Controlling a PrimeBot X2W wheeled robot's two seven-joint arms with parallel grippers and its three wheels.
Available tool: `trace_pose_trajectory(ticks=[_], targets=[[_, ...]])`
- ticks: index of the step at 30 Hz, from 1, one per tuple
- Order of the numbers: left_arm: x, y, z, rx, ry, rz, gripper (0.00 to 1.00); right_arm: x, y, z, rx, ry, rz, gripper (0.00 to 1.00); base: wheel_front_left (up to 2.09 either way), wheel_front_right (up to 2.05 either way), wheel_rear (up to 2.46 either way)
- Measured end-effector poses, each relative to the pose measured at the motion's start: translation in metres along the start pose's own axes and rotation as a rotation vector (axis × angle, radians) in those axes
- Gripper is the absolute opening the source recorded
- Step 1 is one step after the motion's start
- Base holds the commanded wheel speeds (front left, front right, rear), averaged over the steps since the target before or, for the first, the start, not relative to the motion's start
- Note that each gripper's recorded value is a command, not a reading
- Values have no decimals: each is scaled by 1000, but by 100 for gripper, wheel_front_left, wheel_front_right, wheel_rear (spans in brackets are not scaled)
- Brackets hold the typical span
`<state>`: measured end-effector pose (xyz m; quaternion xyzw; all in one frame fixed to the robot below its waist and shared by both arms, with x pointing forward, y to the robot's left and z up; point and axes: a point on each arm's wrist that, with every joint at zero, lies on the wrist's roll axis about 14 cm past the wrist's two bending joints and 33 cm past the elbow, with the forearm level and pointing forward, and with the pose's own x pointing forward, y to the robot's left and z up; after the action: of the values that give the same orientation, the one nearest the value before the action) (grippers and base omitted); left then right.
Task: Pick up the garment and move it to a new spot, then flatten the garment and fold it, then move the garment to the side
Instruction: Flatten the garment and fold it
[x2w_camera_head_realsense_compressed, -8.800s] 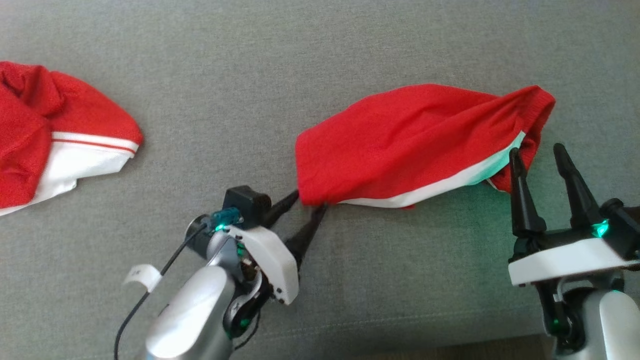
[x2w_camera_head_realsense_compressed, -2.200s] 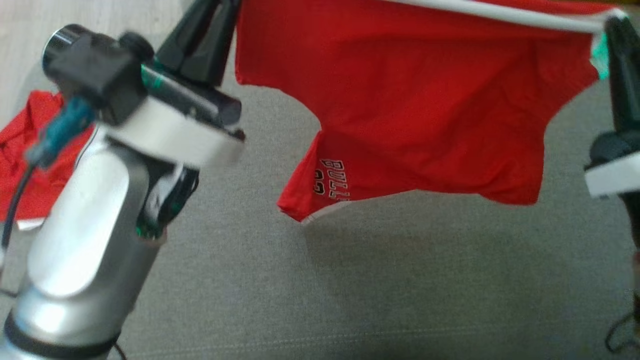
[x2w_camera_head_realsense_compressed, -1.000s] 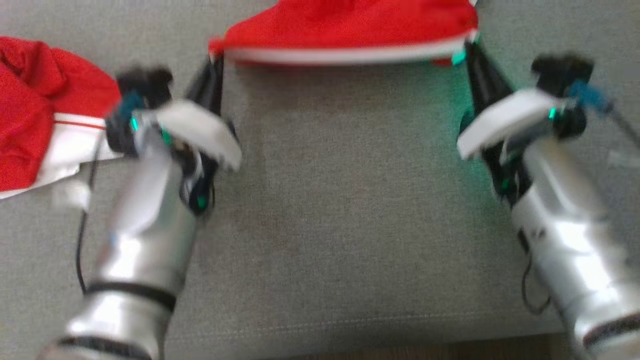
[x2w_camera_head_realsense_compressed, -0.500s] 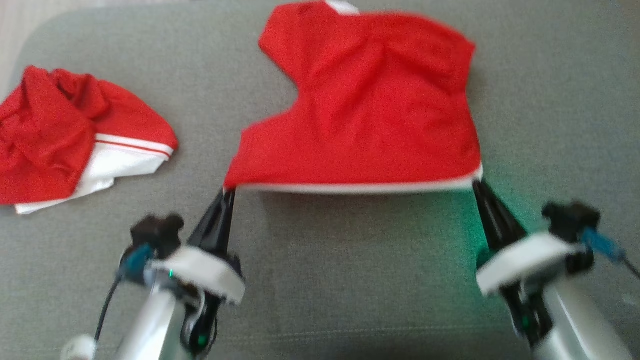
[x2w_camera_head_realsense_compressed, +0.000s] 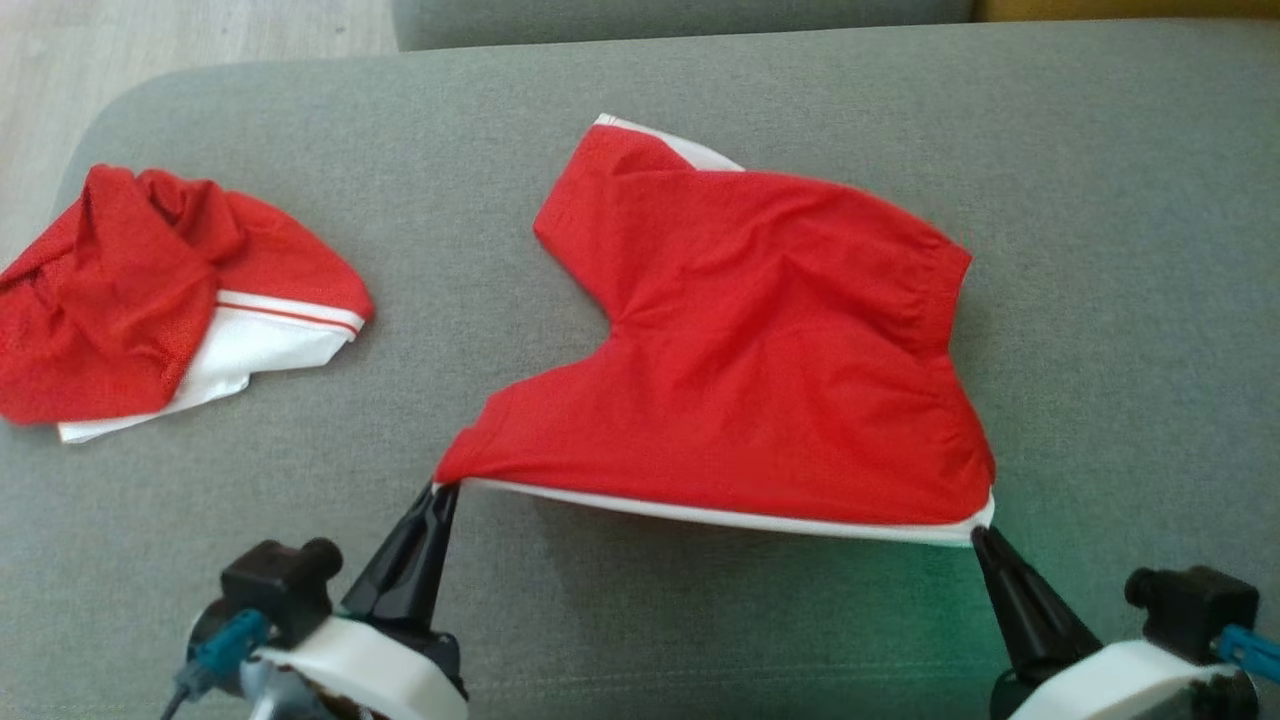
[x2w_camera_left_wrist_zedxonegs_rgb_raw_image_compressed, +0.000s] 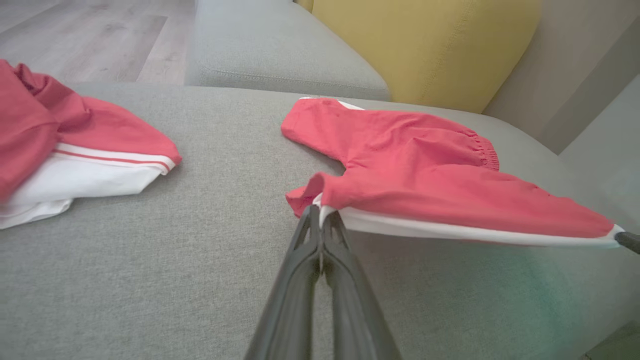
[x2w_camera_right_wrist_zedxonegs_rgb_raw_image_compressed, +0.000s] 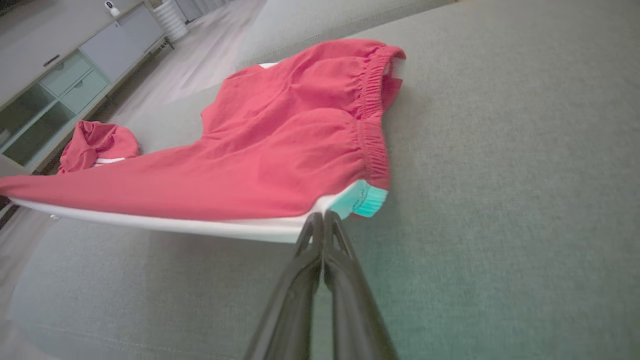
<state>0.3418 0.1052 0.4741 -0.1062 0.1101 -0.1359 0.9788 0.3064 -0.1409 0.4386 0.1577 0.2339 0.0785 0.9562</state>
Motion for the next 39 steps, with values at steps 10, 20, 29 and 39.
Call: trace_pose_trajectory(ticks=[10,20,29,39], targets=[[36,3,15,54,7,-60,0,22,-4,8,-2,69,-6,0,0,0,0],[120,9,8,65,119,-159,0,88,-9,46,-45,65,17,0,0,0,0],[216,7,19,155,147,-238,0,142,-22,66,24,86,41,0,0,0,0],[275,-16,1,209,242,-332,0,170,-41,78,83,84,24,0,0,0,0]])
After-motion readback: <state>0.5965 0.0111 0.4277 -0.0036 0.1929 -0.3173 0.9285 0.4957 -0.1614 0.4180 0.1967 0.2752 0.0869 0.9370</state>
